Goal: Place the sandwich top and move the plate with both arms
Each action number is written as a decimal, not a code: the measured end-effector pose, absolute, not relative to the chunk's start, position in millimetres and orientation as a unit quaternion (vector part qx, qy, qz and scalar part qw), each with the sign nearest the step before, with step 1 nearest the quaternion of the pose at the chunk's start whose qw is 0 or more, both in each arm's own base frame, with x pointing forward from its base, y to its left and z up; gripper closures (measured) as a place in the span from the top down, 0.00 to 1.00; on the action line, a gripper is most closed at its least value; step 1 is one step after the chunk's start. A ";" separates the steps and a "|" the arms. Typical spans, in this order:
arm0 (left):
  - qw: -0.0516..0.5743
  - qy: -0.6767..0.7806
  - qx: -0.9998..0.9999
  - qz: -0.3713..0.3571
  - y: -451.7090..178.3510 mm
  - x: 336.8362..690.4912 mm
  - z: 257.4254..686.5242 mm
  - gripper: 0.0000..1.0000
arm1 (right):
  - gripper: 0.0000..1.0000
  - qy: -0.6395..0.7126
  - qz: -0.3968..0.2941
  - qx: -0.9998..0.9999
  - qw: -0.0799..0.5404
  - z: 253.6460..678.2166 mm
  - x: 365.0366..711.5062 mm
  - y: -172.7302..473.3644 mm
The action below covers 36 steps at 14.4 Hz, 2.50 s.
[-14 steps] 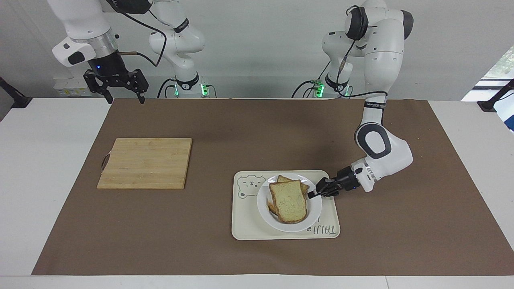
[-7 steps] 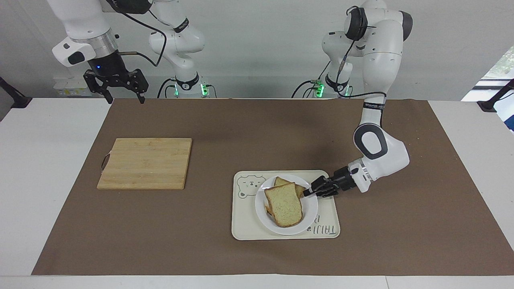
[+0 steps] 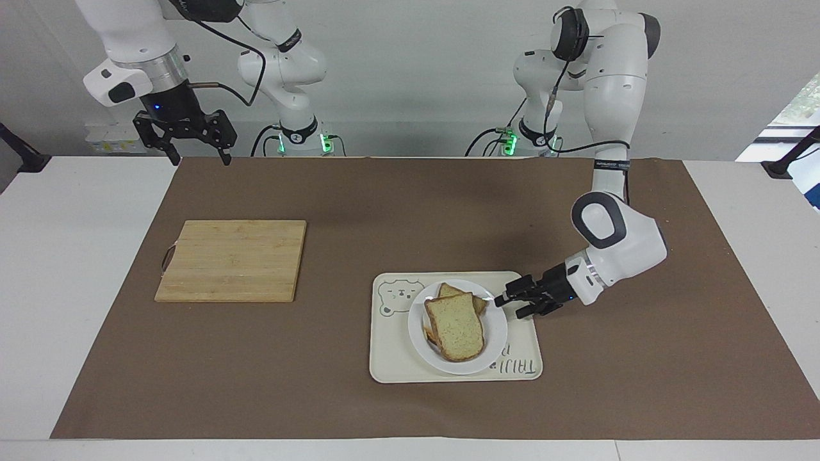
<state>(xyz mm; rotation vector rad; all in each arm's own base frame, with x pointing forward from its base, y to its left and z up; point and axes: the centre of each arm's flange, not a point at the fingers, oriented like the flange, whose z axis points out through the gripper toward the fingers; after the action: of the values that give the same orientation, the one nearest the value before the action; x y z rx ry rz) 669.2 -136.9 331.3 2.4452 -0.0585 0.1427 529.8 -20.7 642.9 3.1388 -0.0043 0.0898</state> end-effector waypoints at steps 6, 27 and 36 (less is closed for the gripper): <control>0.149 -0.096 0.980 0.093 -79.6 649.6 478.1 1.00 | 1.00 -0.001 0.029 1.000 0.001 642.9 529.8 -20.7; 0.020 -0.125 0.992 -0.002 0.0 520.4 703.7 1.00 | 1.00 -0.001 0.029 1.000 0.001 642.9 529.8 -20.7; 0.017 -0.120 0.993 -0.012 3.8 509.4 698.2 1.00 | 1.00 -0.001 0.029 1.000 0.001 643.0 529.8 -20.7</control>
<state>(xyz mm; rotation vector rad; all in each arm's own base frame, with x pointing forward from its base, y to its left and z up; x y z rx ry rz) 509.4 3.8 698.2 3.0858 -0.3717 -0.0363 529.8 -20.7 643.0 3.1388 -0.0043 0.0901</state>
